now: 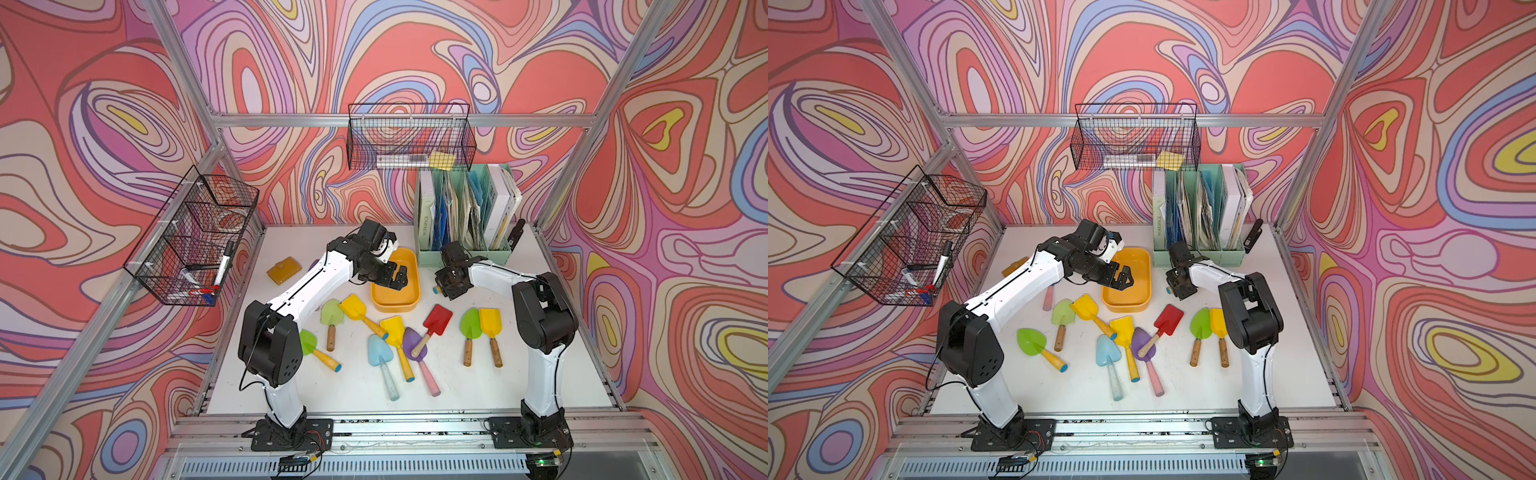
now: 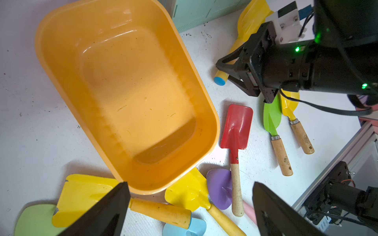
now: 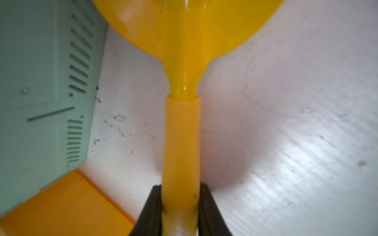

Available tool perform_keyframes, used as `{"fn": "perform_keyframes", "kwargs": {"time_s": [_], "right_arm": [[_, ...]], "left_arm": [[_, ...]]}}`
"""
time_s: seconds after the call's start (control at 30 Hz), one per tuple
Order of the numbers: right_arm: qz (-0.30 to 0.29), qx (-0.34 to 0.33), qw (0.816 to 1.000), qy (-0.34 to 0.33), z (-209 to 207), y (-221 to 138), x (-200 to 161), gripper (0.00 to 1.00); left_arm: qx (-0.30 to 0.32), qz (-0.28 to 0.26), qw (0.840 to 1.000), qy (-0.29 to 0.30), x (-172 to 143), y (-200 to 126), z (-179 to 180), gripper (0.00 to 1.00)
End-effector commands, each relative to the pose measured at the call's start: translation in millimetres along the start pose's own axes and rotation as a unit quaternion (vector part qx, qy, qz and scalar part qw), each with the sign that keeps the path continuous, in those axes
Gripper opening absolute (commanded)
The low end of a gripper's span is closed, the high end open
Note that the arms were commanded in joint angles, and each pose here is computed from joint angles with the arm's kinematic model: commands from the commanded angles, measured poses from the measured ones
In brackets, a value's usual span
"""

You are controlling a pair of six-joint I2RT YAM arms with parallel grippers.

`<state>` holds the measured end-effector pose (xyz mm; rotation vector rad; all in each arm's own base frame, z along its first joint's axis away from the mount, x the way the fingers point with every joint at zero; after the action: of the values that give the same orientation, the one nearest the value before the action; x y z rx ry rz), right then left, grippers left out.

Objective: Put the shovel into the storage box
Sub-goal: Pick up the shovel from the center of the board.

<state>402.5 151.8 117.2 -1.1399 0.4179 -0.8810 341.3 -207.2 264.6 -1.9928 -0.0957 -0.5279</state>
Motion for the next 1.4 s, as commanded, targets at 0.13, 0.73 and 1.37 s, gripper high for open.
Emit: {"fn": "perform_keyframes", "kwargs": {"time_s": [0.13,0.73,1.37], "right_arm": [[-0.002,-0.029,1.000,-0.003,-25.1,-6.5,-8.2,0.05],[-0.010,0.122,0.903,-0.412,-22.8,-137.3,-20.4,0.00],[0.102,0.162,0.808,-0.558,-0.9,-148.7,-60.4,0.00]], "left_arm": [[-0.034,0.004,0.999,0.005,-0.9,-7.6,-12.7,0.99],[-0.139,-0.060,0.988,-0.026,10.4,-25.9,-37.3,0.99],[-0.092,-0.135,0.986,-0.038,31.8,-4.0,-49.1,0.89]]}}
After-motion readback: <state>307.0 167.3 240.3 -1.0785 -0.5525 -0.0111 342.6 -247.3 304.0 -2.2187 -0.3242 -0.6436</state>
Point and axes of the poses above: each gripper's point midway between its finger pads, its own y axis out along the fingers, its own z axis along the line the jaws close on, x = y × z, the point moved 10 cm from there along -y, back along the fingers, and after that the axes turned 9 degrees about -y, right-handed, at the moved point
